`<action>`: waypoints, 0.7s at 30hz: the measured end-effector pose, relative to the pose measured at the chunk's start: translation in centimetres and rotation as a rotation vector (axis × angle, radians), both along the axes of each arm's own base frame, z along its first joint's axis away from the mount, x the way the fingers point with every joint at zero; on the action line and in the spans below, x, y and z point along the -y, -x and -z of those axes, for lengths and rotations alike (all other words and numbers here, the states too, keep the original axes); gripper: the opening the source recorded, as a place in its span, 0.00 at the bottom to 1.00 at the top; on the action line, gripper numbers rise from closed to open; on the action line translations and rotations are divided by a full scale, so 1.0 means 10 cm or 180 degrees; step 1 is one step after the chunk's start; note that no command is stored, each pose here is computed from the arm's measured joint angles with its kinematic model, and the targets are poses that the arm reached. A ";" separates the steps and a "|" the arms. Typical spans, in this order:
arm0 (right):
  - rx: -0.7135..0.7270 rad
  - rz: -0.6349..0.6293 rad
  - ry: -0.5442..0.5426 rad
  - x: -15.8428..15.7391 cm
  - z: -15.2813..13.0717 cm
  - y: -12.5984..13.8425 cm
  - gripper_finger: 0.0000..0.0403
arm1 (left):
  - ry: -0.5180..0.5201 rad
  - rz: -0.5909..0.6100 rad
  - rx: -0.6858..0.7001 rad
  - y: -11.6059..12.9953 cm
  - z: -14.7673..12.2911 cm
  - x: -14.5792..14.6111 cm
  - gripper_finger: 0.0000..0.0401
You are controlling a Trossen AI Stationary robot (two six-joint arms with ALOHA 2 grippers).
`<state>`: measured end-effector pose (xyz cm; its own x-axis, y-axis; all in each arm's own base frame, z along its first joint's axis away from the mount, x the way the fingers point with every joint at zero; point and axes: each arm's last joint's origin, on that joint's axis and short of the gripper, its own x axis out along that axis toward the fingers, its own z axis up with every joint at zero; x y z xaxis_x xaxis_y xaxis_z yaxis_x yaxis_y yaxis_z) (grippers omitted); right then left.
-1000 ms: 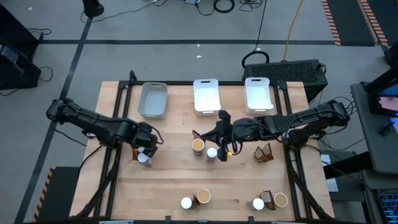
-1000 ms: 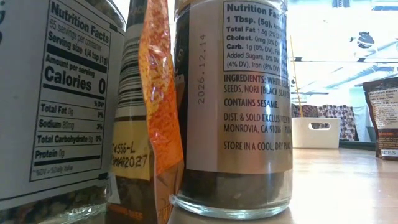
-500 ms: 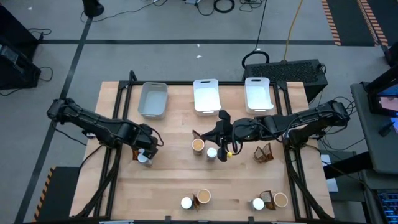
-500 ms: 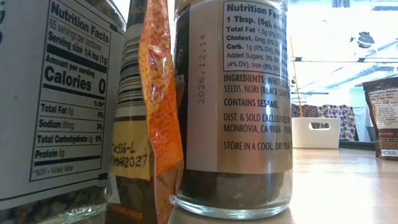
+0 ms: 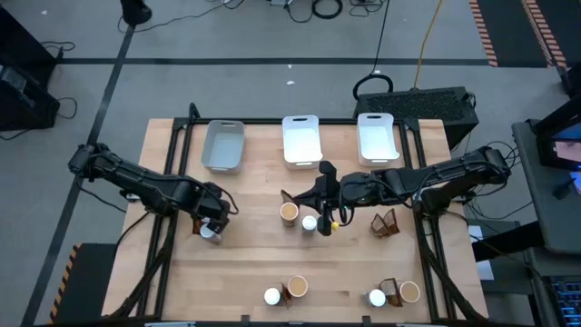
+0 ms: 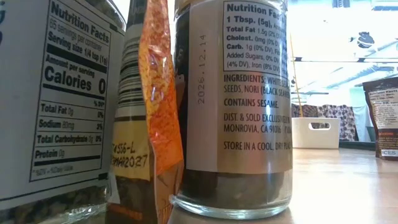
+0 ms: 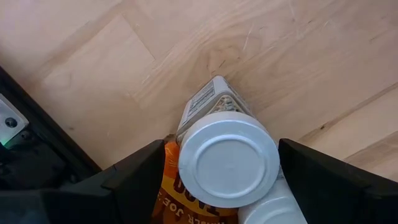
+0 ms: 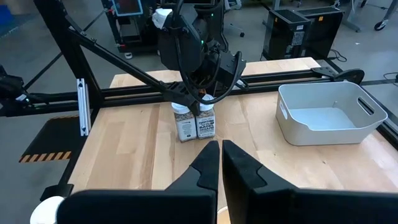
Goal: Sort spices by type
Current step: Put the white seasoning bottle into the left white bin
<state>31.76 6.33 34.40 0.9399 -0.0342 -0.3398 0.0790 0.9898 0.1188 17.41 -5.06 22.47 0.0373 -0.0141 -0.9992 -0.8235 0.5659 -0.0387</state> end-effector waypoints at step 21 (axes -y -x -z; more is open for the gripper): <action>-0.0005 -0.0029 0.0079 0.00 0.00 0.00 0.00 | 0.0007 0.0002 0.0046 -0.01 0.00 0.00 0.78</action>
